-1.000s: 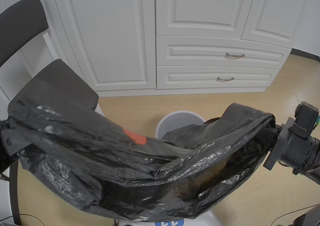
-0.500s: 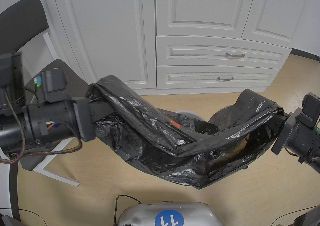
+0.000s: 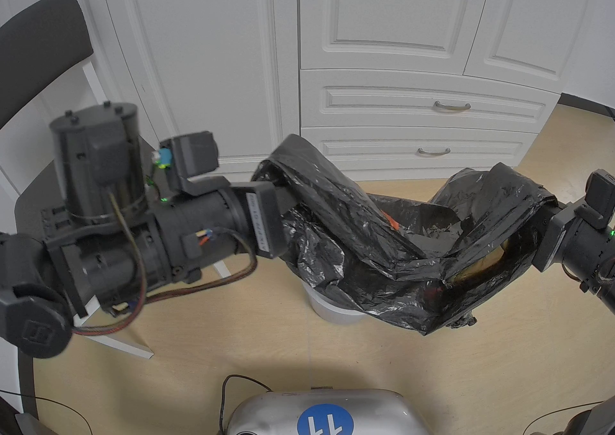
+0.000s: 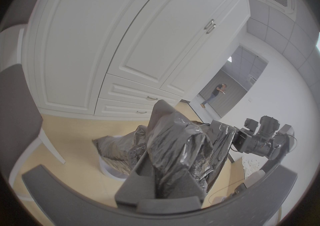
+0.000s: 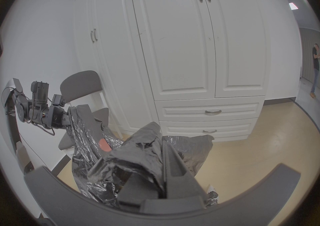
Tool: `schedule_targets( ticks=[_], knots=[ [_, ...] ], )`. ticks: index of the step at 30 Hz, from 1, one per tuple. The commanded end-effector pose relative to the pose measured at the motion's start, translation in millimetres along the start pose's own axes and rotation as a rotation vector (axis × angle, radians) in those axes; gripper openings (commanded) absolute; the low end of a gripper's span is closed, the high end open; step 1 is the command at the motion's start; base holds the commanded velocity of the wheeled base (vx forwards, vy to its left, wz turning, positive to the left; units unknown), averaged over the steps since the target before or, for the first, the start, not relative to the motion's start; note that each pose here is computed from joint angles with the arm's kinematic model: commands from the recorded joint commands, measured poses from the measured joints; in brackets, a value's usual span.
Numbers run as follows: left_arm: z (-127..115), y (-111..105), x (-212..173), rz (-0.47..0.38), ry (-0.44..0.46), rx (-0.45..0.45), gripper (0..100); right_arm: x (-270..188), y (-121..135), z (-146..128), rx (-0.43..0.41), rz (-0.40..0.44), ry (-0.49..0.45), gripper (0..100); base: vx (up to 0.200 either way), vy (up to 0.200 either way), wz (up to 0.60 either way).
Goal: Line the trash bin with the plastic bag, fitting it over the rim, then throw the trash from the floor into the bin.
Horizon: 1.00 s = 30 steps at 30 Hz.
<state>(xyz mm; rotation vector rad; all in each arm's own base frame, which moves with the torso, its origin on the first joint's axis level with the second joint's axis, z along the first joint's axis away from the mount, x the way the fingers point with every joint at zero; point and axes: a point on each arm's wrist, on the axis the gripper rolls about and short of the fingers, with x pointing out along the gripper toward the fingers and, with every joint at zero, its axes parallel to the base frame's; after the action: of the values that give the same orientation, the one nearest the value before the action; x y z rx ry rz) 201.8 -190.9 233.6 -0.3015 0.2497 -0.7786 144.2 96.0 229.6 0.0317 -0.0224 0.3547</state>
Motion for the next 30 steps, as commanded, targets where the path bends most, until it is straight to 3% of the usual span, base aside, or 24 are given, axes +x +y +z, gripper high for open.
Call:
schedule_targets(
  ticks=[1, 11, 15, 19, 22, 26, 30],
  knots=[
    [-42, 5, 32, 0.039, 0.093, -0.040, 0, 9, -8, -8, -0.013, -0.047, 0.037, 0, 0.000, 0.000, 0.00],
    [-75, 10, 55, 0.045, 0.157, -0.070, 0, 13, -15, -11, -0.017, -0.063, 0.055, 0, 0.000, 0.000, 0.00],
    [-82, 15, 59, 0.063, 0.180, -0.084, 0, 28, -12, -26, -0.022, -0.044, 0.124, 0, 0.000, 0.000, 0.00],
    [-101, 31, 69, 0.121, 0.227, -0.159, 0, 44, -10, -45, -0.031, -0.047, 0.206, 0, 0.000, 0.000, 0.00],
    [-109, 37, 73, 0.138, 0.229, -0.168, 0, 48, -9, -49, -0.035, -0.044, 0.222, 0, 0.000, 0.000, 0.00],
    [-130, 56, 89, 0.156, 0.147, -0.181, 0, 68, -1, -60, -0.038, -0.005, 0.245, 0, 0.000, 0.000, 0.00],
    [-143, 74, 104, 0.144, 0.051, -0.191, 0, 98, 8, -62, -0.027, 0.067, 0.188, 0, 0.000, 0.000, 0.00]
  ],
)
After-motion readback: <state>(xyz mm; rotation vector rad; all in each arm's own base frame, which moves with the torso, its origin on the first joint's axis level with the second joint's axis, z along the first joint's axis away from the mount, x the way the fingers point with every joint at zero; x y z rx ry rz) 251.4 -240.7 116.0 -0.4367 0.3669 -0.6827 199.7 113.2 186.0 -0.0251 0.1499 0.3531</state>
